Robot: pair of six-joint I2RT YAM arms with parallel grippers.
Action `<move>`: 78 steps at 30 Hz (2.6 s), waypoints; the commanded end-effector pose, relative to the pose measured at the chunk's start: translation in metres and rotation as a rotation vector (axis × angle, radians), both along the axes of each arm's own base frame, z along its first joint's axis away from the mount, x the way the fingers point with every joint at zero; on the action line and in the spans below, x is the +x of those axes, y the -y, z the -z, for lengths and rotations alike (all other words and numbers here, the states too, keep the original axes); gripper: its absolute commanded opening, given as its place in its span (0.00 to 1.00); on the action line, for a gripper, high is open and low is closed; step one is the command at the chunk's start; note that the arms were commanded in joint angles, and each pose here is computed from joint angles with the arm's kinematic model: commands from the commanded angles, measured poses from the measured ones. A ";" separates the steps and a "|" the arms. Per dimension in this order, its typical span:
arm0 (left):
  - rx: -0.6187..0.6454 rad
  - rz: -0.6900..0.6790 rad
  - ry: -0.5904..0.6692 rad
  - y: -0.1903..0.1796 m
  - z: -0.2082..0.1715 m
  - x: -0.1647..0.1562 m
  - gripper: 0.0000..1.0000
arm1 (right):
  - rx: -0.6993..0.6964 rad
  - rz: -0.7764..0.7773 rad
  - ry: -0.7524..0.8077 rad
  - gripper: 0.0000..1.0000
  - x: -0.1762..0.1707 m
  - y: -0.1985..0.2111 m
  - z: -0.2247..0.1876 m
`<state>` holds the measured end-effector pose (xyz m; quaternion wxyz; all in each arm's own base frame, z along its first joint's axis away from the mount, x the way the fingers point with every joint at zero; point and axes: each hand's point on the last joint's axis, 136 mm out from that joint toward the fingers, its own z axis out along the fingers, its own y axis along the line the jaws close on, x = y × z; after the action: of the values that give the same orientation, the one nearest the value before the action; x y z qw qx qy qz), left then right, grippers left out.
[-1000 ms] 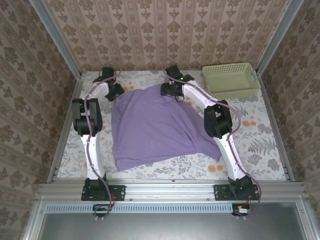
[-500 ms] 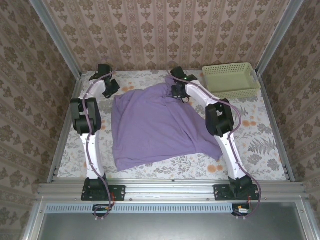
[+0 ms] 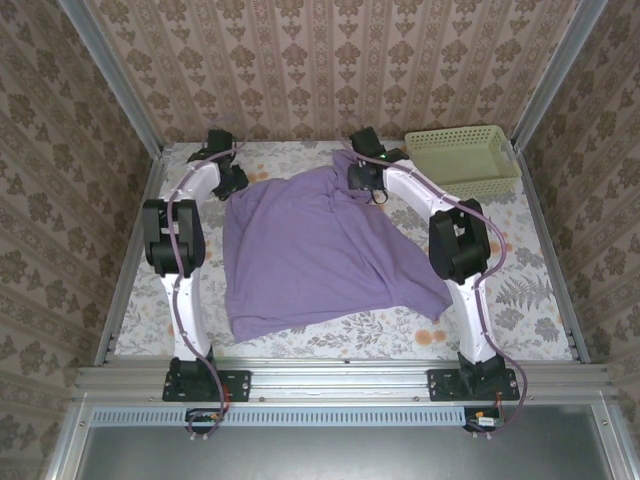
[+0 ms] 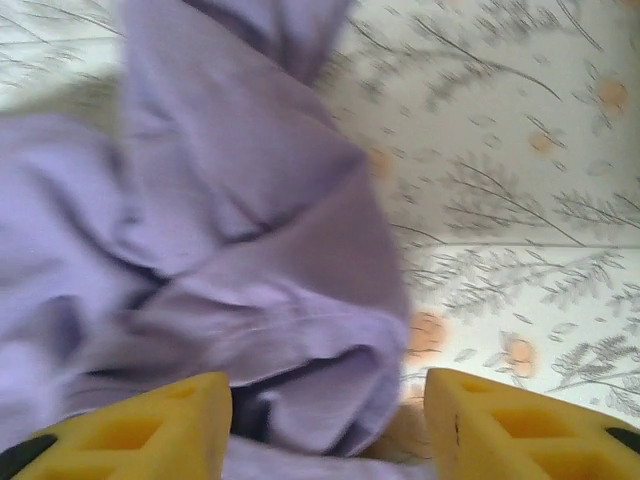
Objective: Fold the inside-out t-shirt
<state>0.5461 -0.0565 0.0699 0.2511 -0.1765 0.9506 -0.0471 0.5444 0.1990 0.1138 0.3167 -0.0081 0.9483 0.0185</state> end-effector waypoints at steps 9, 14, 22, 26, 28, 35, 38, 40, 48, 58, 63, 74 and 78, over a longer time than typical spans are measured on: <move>0.098 0.036 -0.106 -0.004 0.028 0.005 0.45 | -0.005 -0.079 -0.093 0.69 0.002 -0.043 0.039; 0.111 0.035 -0.128 -0.008 0.034 0.005 0.41 | -0.082 -0.011 -0.117 0.56 0.004 -0.018 0.051; 0.101 0.000 -0.130 -0.022 0.029 0.004 0.12 | -0.112 0.048 -0.131 0.15 0.005 0.015 0.056; 0.057 -0.019 -0.108 -0.029 0.020 0.004 0.00 | -0.125 0.075 -0.117 0.05 0.005 0.029 0.050; 0.026 -0.022 -0.092 -0.032 0.014 0.003 0.00 | -0.132 0.094 -0.109 0.01 0.004 0.037 0.046; -0.083 -0.035 -0.017 -0.049 -0.012 0.000 0.00 | -0.125 0.164 -0.093 0.00 -0.001 0.076 0.034; -0.111 -0.025 -0.002 -0.052 -0.016 0.000 0.00 | -0.091 0.182 -0.081 0.00 -0.005 0.085 0.028; -0.116 -0.014 -0.003 -0.051 -0.017 -0.001 0.00 | -0.071 0.171 -0.064 0.00 -0.006 0.084 0.024; -0.148 0.016 -0.008 -0.044 -0.009 0.001 0.13 | 0.138 -0.016 -0.016 0.32 -0.002 0.017 0.007; -0.099 0.005 -0.050 -0.055 0.004 -0.002 0.19 | 0.153 -0.147 -0.088 0.56 0.002 -0.044 0.036; -0.076 0.011 -0.072 -0.058 0.009 -0.004 0.17 | 0.118 -0.132 -0.120 0.53 0.004 -0.043 0.052; 0.041 0.013 -0.159 -0.066 0.025 -0.011 0.31 | 0.103 -0.136 -0.142 0.51 0.004 -0.043 0.062; 0.037 0.019 -0.170 -0.063 0.033 -0.010 0.27 | 0.095 -0.133 -0.144 0.43 0.004 -0.042 0.063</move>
<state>0.5404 0.0077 0.0471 0.1922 -0.1789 0.9644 -0.0303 0.5501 0.2452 0.0621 0.2608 -0.0534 0.9588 0.0997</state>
